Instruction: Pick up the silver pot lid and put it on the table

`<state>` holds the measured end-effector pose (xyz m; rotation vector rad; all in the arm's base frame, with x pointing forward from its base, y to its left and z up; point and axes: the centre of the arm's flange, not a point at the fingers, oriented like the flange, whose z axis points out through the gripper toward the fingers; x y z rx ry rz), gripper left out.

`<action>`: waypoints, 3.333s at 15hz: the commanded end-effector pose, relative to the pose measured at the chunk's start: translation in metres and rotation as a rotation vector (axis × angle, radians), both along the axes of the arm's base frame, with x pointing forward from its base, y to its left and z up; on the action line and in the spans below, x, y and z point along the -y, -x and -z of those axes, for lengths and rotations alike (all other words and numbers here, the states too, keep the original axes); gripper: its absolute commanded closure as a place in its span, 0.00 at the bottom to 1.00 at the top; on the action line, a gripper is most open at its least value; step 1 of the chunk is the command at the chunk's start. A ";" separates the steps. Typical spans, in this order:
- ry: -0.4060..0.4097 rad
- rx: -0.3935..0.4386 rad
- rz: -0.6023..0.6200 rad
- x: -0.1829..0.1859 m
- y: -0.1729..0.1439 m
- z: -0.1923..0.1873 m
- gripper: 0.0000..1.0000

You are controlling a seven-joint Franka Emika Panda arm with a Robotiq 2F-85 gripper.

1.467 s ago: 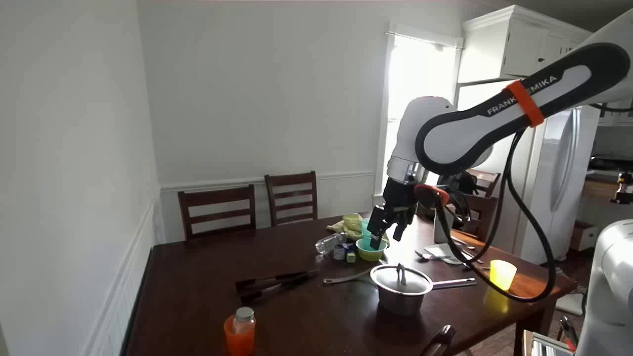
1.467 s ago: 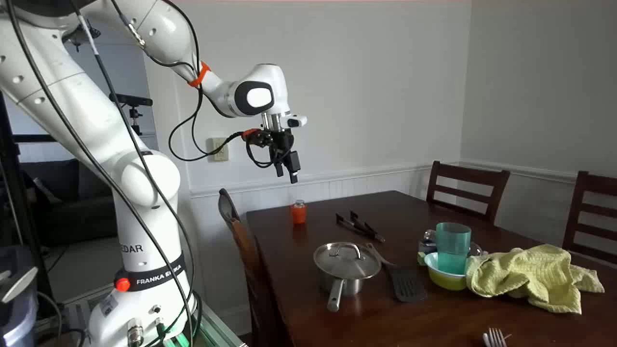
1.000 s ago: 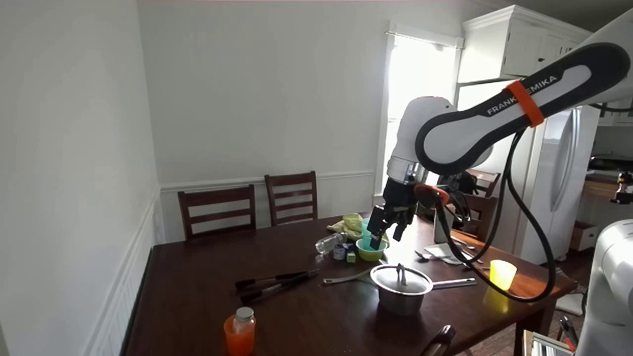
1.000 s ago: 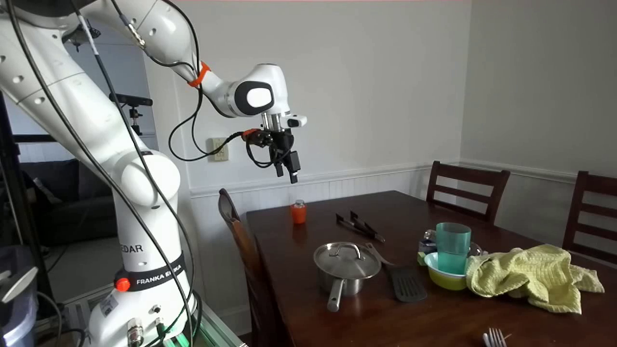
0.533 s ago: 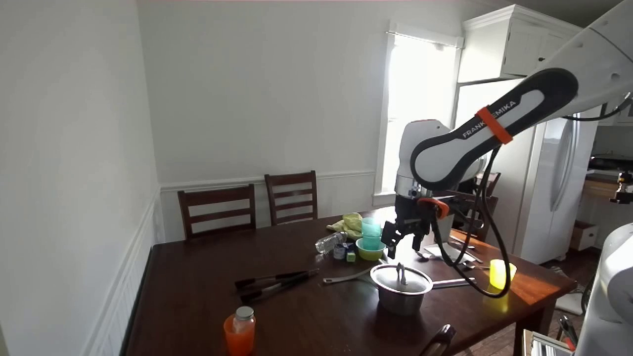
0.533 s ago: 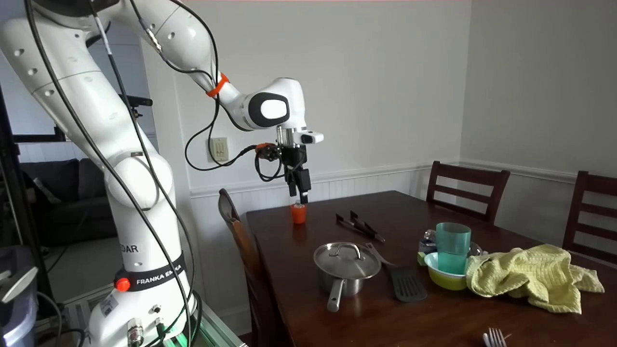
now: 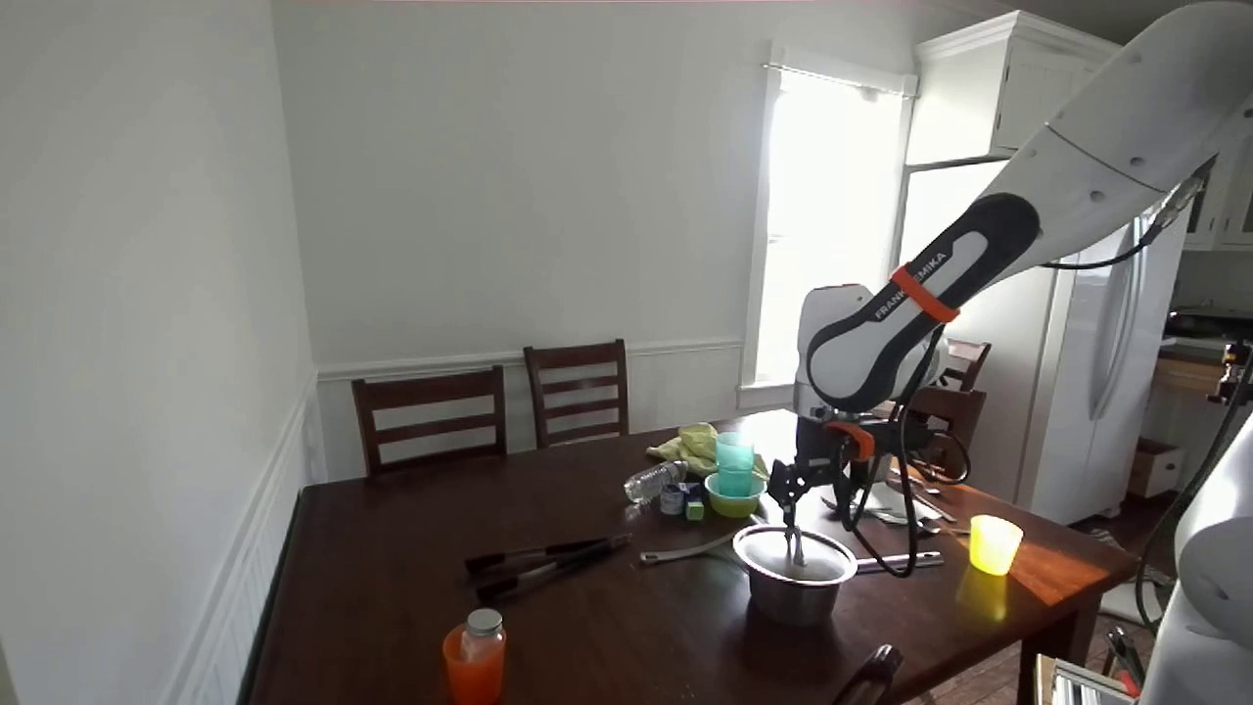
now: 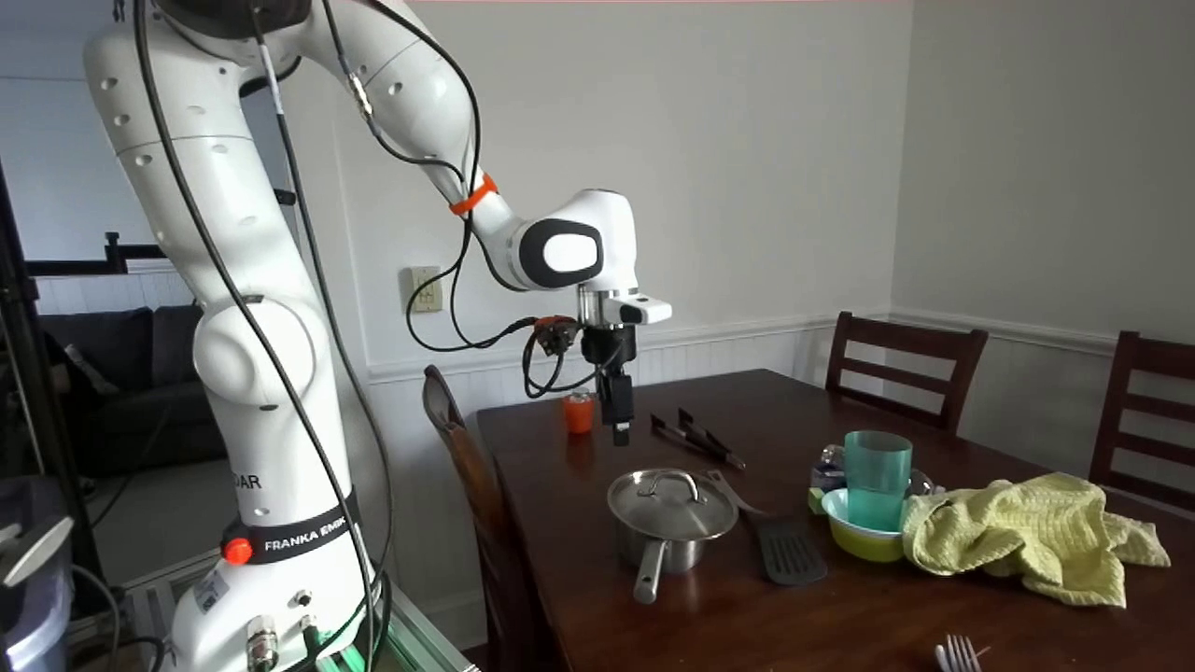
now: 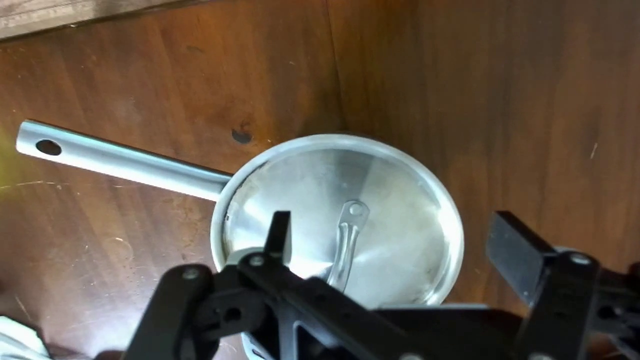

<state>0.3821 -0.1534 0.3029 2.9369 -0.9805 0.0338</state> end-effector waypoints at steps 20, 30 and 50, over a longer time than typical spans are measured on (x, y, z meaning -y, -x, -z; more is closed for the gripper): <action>0.087 0.021 0.147 0.042 -0.050 0.073 0.60; 0.095 0.009 0.157 0.046 -0.042 0.062 0.96; 0.244 0.058 0.377 0.162 0.012 0.038 0.96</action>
